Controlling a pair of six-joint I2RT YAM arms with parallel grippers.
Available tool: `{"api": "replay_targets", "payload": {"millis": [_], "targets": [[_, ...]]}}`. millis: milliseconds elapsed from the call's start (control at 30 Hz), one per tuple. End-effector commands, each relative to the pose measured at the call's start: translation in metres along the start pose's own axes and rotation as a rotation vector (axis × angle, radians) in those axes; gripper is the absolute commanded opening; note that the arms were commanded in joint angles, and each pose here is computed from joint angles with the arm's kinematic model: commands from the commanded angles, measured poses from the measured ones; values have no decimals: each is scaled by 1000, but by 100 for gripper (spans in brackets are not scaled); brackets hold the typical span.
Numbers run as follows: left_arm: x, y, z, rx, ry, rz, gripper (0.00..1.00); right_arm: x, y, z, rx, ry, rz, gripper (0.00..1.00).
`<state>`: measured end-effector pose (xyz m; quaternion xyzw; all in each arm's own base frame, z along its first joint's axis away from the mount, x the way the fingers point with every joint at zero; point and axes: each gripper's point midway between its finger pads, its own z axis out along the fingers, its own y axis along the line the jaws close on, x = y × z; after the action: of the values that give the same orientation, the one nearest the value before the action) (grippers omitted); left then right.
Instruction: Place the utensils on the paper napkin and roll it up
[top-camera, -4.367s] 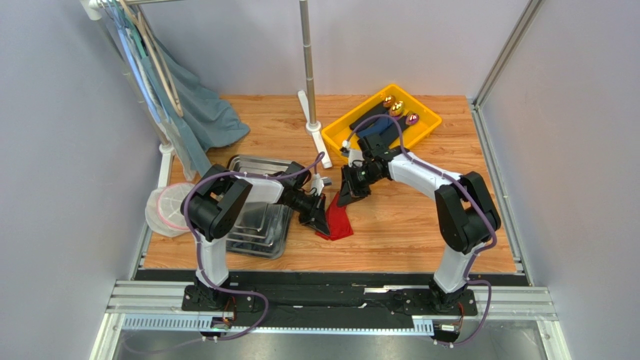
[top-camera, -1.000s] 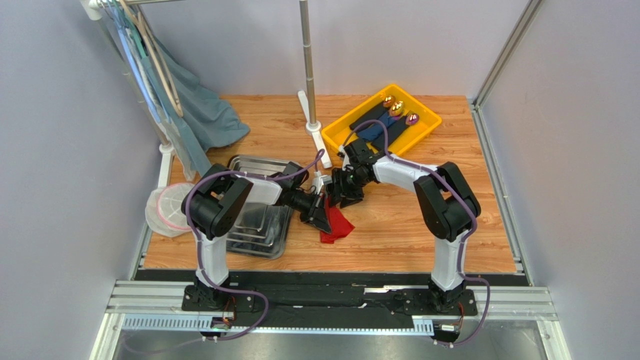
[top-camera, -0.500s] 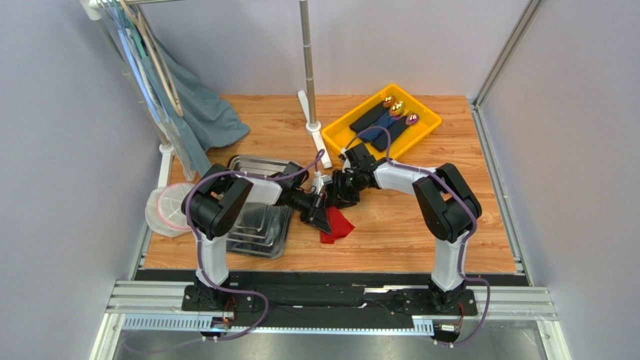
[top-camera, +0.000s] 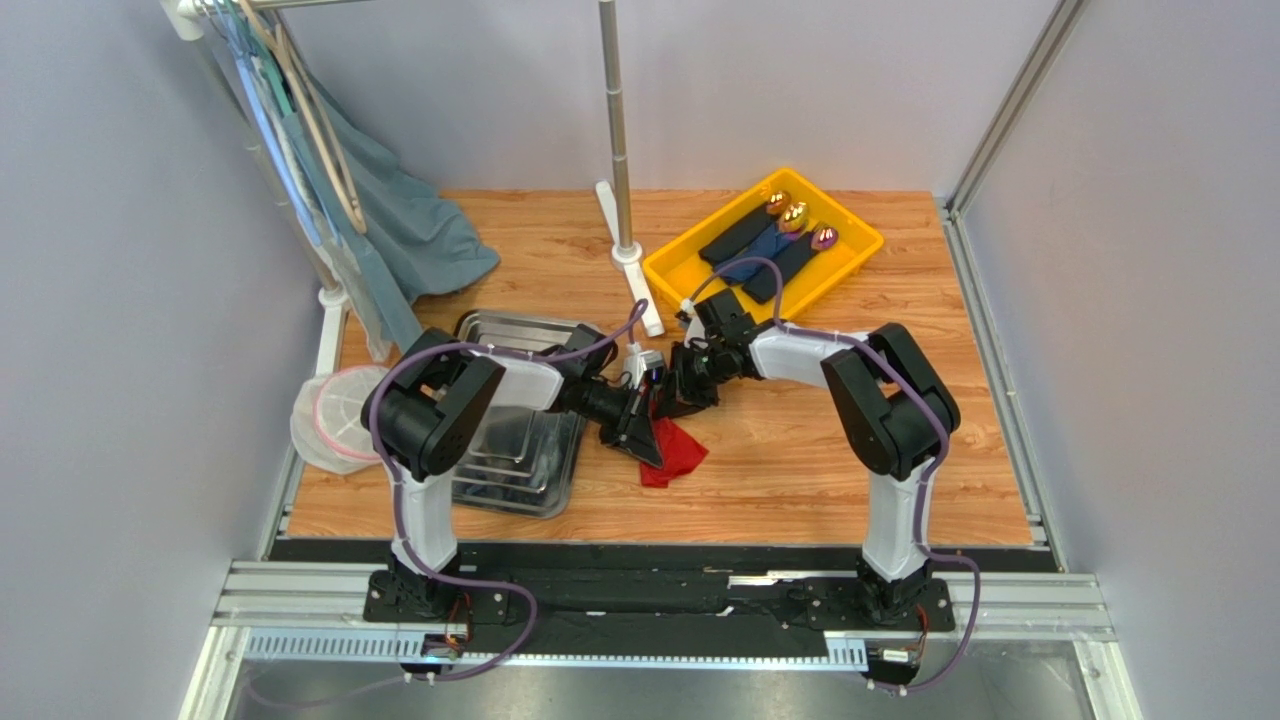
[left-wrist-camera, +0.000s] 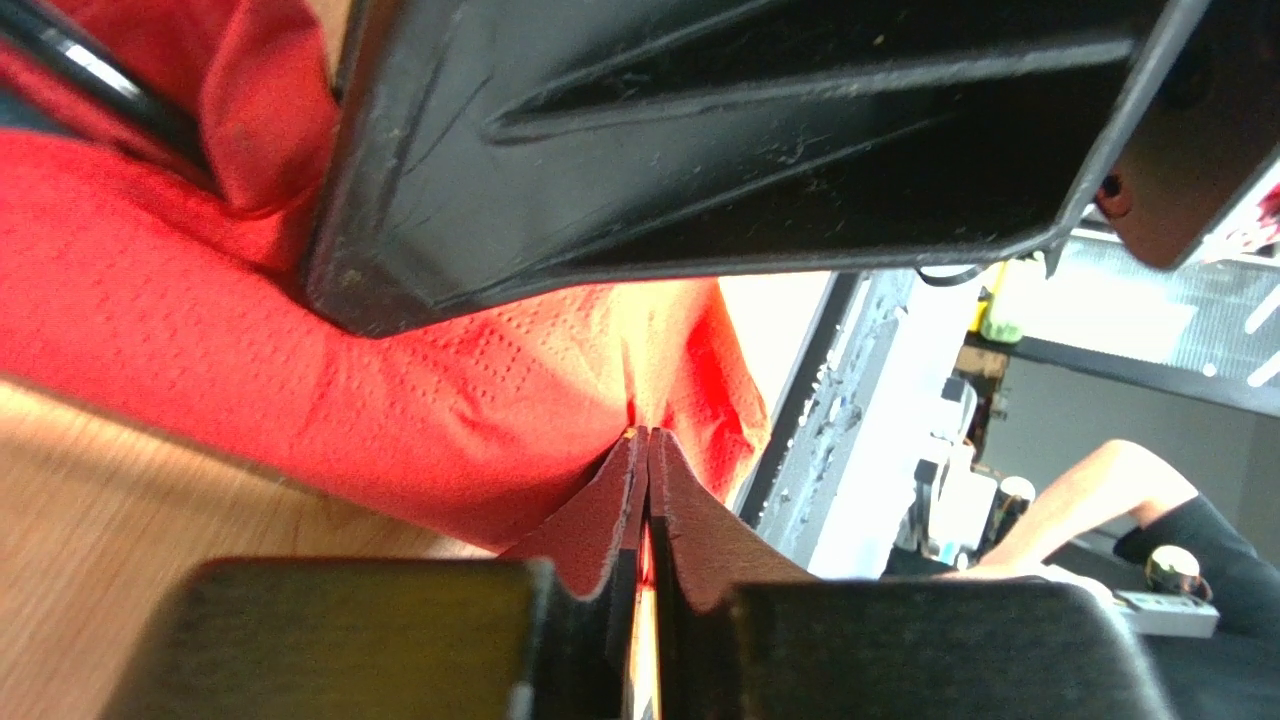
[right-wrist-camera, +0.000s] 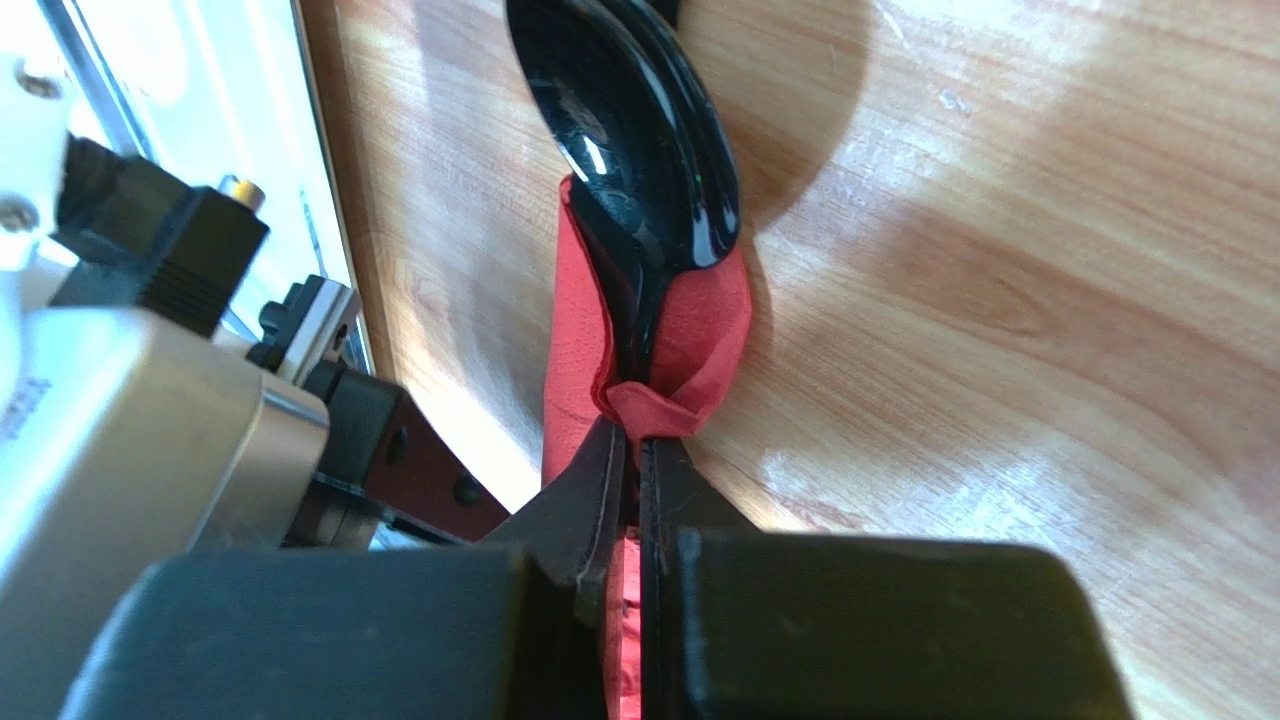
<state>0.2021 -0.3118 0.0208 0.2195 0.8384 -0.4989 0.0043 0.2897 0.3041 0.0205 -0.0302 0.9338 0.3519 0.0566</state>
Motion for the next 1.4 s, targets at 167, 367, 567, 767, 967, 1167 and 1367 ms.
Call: {"api": "replay_targets", "payload": {"millis": [167, 367, 567, 767, 967, 1167, 1367], "targets": [[-42, -40, -43, -108, -148, 141, 35, -17, 8, -24, -77, -60, -69, 0], [-51, -65, -87, -165, -222, 201, 50, -24, 24, -37, -151, -93, -83, 0], [-60, -70, -130, -302, -327, 307, 66, -29, 39, -50, -207, -121, -102, 0], [-72, -66, -167, -457, -421, 353, 75, -37, 56, -64, -268, -132, -136, 0], [-90, -80, -204, -514, -564, 374, 76, -45, 84, -91, -327, -143, -240, 0], [-105, -144, -236, -403, -775, 549, 99, -50, 131, -145, -384, -196, -465, 0], [-87, -189, -246, -167, -780, 529, 99, -40, 176, -200, -467, -253, -639, 0]]}}
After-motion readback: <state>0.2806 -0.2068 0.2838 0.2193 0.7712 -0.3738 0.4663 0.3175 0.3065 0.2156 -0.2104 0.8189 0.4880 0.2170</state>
